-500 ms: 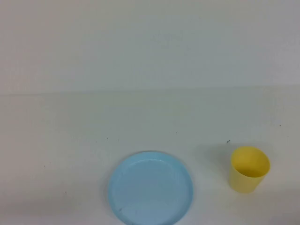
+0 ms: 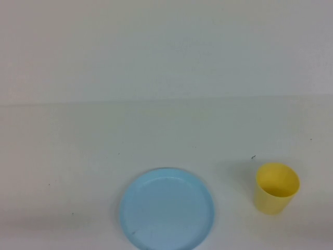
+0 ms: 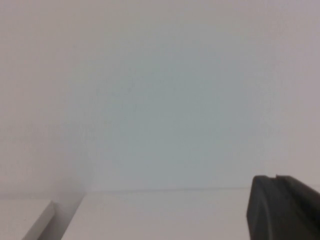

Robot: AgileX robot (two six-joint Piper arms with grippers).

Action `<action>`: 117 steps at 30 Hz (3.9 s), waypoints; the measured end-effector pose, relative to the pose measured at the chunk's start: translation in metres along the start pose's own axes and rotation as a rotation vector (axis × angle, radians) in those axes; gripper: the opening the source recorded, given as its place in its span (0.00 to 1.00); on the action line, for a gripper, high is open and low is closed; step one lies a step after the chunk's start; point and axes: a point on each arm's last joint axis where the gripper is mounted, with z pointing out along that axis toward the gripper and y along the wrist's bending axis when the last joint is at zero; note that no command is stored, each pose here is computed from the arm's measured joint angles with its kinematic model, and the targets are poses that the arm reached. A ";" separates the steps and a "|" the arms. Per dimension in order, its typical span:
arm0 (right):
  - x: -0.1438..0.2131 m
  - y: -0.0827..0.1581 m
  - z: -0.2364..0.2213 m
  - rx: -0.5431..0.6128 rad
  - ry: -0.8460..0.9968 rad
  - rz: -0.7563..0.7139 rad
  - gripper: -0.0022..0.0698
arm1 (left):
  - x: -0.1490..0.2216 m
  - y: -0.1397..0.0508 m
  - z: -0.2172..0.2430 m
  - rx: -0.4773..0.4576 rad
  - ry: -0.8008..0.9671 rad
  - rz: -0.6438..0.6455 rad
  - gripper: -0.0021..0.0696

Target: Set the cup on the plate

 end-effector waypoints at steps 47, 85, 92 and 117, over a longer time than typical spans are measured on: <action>-0.080 -0.009 0.005 -0.020 0.274 -0.026 0.03 | -0.101 0.004 0.067 -0.027 0.676 -0.056 0.03; -0.082 0.024 0.064 -0.409 0.787 0.047 0.21 | -0.010 -0.117 0.211 0.698 1.064 0.064 0.54; -0.078 0.028 0.057 -0.460 0.871 0.062 0.50 | 0.026 -0.131 0.227 0.710 1.186 0.050 0.54; -0.080 0.030 0.057 -0.473 0.862 0.098 0.53 | 0.100 -0.136 0.239 0.646 1.320 0.069 0.41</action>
